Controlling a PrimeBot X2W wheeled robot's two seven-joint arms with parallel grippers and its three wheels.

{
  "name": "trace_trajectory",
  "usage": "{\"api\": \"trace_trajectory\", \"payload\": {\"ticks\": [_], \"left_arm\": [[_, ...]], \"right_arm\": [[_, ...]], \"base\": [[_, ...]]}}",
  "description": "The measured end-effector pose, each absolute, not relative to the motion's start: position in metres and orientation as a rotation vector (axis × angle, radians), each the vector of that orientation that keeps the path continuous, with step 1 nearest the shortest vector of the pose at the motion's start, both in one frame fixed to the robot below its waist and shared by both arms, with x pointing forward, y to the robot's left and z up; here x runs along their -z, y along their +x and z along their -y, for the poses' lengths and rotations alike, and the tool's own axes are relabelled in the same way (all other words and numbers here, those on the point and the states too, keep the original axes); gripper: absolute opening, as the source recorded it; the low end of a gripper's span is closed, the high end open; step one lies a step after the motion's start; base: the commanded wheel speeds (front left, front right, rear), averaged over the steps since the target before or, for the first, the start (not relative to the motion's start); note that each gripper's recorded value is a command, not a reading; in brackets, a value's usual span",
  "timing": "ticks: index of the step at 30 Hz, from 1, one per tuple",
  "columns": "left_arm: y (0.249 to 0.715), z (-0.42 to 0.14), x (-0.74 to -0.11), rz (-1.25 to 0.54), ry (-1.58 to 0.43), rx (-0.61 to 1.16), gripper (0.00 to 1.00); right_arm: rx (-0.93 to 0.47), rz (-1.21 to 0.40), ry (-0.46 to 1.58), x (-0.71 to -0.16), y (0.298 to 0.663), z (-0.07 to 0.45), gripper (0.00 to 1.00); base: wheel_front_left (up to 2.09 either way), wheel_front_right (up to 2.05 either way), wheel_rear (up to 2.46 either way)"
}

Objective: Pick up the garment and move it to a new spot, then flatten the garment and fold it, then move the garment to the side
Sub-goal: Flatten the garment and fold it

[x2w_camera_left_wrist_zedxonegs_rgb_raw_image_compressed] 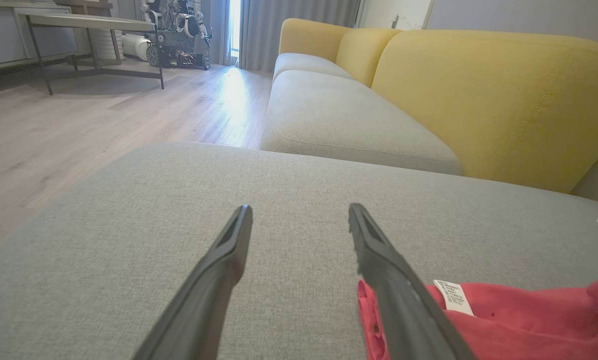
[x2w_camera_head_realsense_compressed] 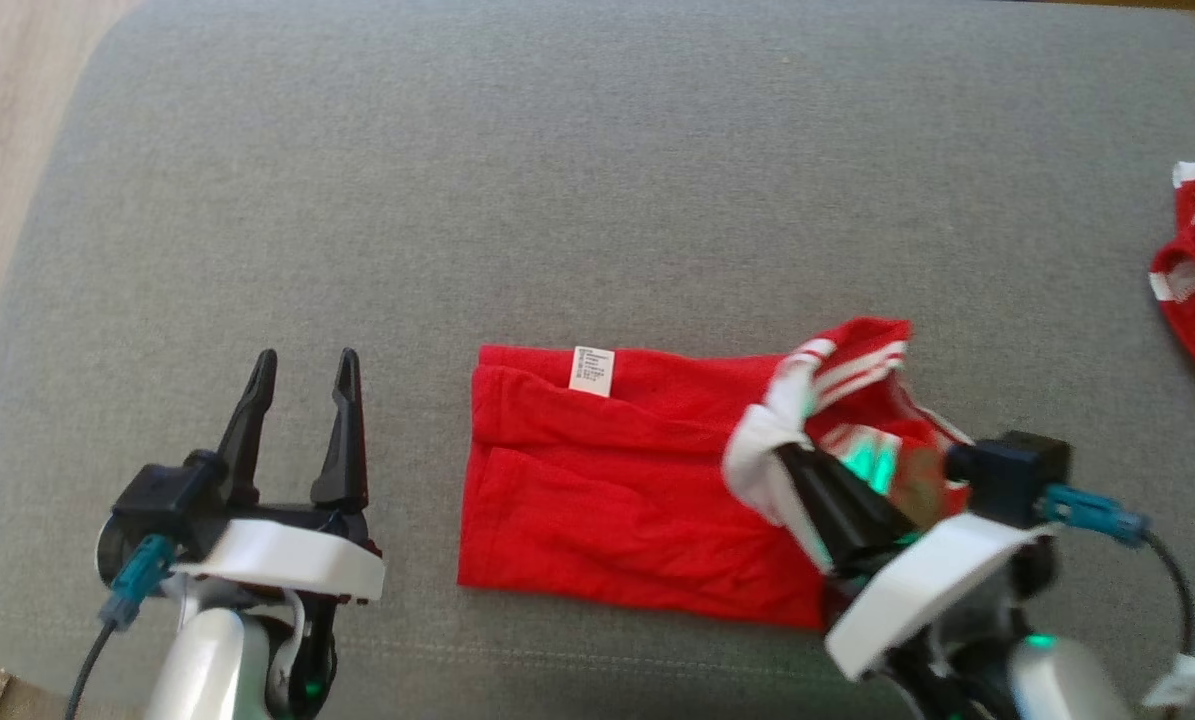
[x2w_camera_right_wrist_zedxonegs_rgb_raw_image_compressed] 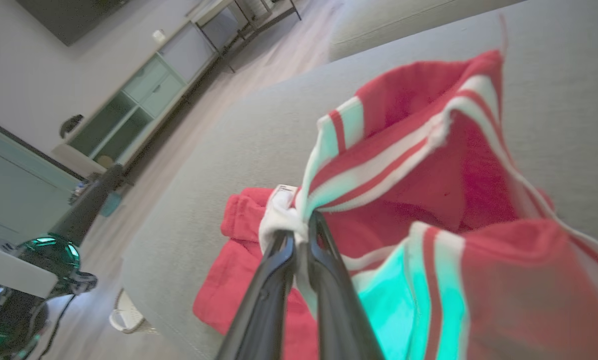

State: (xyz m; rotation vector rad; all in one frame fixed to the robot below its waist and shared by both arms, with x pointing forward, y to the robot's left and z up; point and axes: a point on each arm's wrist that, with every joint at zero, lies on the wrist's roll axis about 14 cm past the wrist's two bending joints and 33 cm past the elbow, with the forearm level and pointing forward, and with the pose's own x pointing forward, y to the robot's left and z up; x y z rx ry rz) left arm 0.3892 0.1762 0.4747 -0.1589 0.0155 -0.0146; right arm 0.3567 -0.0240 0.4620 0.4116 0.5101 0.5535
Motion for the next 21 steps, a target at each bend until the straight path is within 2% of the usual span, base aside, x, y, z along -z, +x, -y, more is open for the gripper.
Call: {"api": "trace_trajectory", "payload": {"ticks": [10,21], "left_arm": [[0.383,-0.179,-0.472,-0.027,-0.163,0.004,1.00],[0.384,-0.177,-0.461,-0.059,-0.173,0.005,1.00]], "right_arm": [[-0.786,-0.494,0.535,-0.466,0.346,-0.056,0.00],[-0.845,-0.535,0.528,-0.439,0.354,-0.082,0.00]], "base": [[0.00,0.00,0.00],[0.00,0.00,0.00]]}}
